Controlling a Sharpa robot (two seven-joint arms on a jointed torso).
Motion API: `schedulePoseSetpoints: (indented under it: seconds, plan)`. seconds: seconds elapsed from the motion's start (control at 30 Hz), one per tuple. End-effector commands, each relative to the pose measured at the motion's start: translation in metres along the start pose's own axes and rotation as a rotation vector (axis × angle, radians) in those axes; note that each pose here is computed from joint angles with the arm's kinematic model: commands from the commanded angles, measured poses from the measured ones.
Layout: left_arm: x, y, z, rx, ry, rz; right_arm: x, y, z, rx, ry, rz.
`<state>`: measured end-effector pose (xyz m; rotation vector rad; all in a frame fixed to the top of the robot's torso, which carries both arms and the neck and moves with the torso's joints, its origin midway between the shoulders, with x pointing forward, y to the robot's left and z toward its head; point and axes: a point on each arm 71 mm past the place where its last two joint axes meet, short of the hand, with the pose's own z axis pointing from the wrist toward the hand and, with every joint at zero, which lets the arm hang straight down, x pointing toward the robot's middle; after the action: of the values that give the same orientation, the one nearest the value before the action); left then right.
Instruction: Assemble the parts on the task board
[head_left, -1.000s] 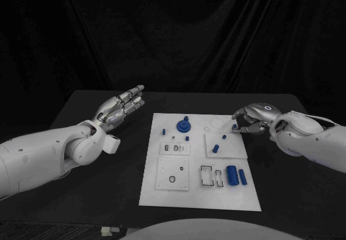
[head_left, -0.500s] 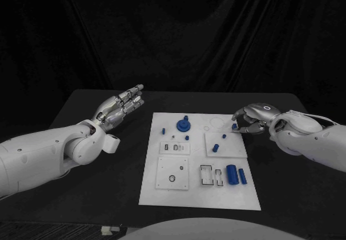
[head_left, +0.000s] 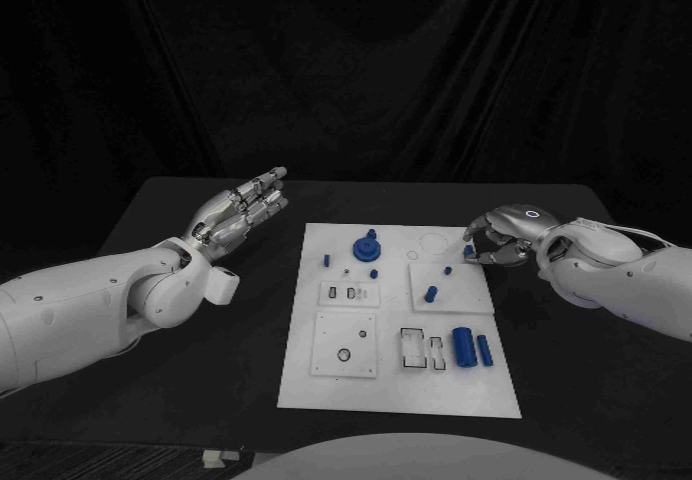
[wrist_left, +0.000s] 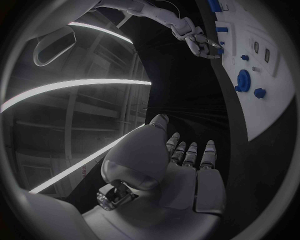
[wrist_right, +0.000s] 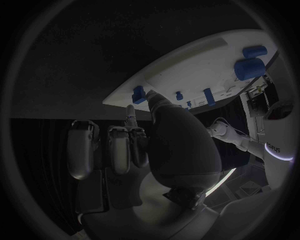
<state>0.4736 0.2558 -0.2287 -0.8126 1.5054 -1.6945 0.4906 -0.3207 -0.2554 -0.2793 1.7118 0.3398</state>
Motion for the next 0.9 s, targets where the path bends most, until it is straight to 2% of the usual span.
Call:
schedulePoseSetpoints:
  seconds: [0.03, 0.9]
  plan:
    - [0.0017, -0.0011, 0.0003, 0.020, 0.008, -0.009, 0.0021, -0.0009, -0.0002, 0.013, 0.012, -0.006]
    - [0.0020, -0.0010, 0.0004, 0.020, 0.010, -0.011, 0.0048, 0.0008, 0.0027, 0.019, 0.040, -0.006]
